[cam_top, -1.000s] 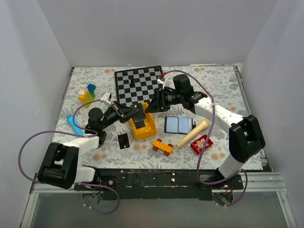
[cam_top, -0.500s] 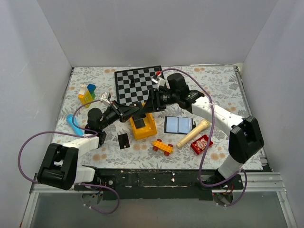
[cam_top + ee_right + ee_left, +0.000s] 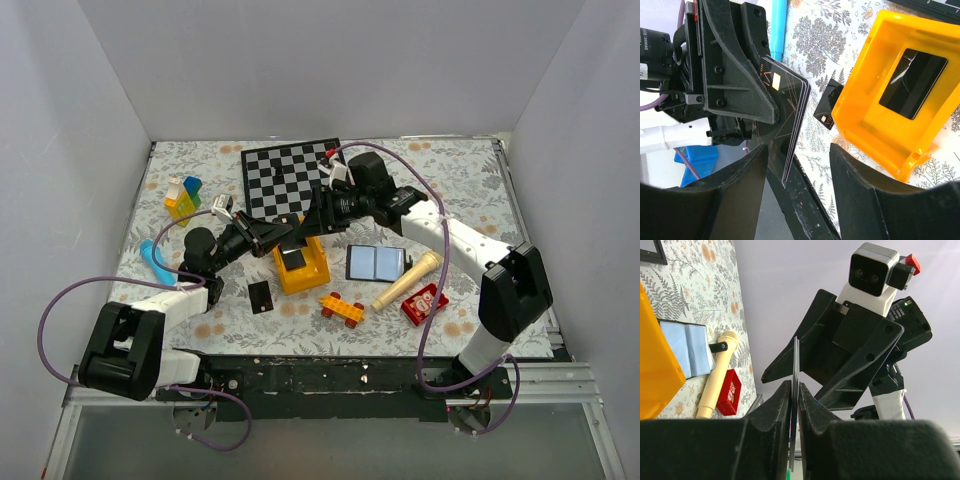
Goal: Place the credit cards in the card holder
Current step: Pick up the credit card from the storage box.
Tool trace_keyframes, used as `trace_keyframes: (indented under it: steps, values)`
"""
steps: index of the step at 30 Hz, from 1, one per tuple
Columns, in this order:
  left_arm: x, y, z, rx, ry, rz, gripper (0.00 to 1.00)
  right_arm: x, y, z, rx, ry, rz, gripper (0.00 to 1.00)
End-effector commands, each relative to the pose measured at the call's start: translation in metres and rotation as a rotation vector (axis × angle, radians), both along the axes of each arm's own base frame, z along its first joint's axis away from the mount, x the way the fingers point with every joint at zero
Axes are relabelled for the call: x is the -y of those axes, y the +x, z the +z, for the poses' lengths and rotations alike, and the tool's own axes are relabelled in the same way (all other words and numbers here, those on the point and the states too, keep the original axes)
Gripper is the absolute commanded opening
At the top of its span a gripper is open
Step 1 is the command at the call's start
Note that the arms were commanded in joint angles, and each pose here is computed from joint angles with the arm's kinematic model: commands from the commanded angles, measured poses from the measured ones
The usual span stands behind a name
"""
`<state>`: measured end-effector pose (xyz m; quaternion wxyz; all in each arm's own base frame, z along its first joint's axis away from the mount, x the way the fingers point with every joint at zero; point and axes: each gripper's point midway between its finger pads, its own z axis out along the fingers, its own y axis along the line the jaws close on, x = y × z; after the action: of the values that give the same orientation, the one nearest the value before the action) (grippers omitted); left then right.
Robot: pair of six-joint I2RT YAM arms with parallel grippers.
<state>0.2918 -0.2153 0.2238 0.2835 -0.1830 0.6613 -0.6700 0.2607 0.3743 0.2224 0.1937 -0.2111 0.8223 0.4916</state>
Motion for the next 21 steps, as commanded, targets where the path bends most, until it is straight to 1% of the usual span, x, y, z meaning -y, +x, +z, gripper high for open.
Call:
trace_keyframes:
  steps: [1,8,16,18,21]
  values:
    - [-0.003,-0.003,0.016,0.058,-0.015,0.011,0.1,-0.011,0.005,0.021,0.043,0.043,0.02,0.61]
    - [-0.003,-0.004,0.015,0.056,-0.014,0.013,0.13,-0.016,0.004,0.024,0.042,0.054,0.032,0.61]
    - [-0.003,-0.004,0.012,0.047,-0.012,0.009,0.15,-0.022,0.002,0.026,0.032,0.071,0.045,0.61]
    - [-0.003,-0.003,0.013,0.05,-0.017,0.011,0.14,-0.023,0.002,0.026,0.032,0.073,0.049,0.6]
    - [-0.003,-0.004,0.013,0.047,-0.024,0.011,0.14,-0.024,0.003,0.024,0.029,0.073,0.048,0.52]
